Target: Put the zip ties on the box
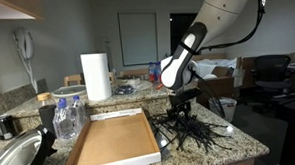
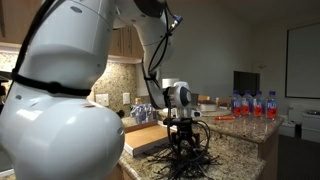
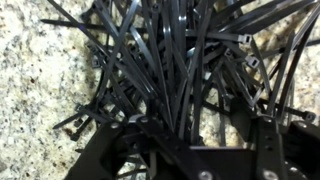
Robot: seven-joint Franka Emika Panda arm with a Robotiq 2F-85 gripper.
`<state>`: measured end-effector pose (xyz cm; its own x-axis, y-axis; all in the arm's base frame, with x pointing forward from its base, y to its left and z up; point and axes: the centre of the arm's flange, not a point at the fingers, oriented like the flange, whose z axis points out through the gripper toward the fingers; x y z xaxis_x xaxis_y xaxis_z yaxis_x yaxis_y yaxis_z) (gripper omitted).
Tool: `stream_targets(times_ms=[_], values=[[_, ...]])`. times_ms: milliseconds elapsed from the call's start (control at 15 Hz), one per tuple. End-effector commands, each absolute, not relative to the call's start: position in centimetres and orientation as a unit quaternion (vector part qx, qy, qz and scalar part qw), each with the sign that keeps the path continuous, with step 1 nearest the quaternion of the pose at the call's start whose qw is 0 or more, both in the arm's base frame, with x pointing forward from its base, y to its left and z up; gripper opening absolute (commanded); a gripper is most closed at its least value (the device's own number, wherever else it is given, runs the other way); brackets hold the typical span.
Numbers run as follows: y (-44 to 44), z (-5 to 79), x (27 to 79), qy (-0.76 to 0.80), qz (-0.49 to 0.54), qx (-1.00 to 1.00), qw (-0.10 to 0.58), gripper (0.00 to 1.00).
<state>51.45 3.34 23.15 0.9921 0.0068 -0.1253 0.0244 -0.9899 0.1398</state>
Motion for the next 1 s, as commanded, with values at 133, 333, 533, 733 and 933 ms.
stream_targets(times_ms=[133, 333, 533, 733, 933], values=[[3.7, 24.1, 51.2, -0.027, -0.065, 0.995, 0.073, 0.33], [3.8, 24.0, 51.3, -0.030, -0.070, 0.994, 0.076, 0.14], [3.9, 23.8, 51.3, -0.028, -0.078, 0.993, 0.080, 0.06], [4.3, 24.0, 51.0, -0.021, -0.084, 0.993, 0.082, 0.08], [4.6, 24.4, 51.1, -0.017, -0.084, 0.993, 0.083, 0.09]])
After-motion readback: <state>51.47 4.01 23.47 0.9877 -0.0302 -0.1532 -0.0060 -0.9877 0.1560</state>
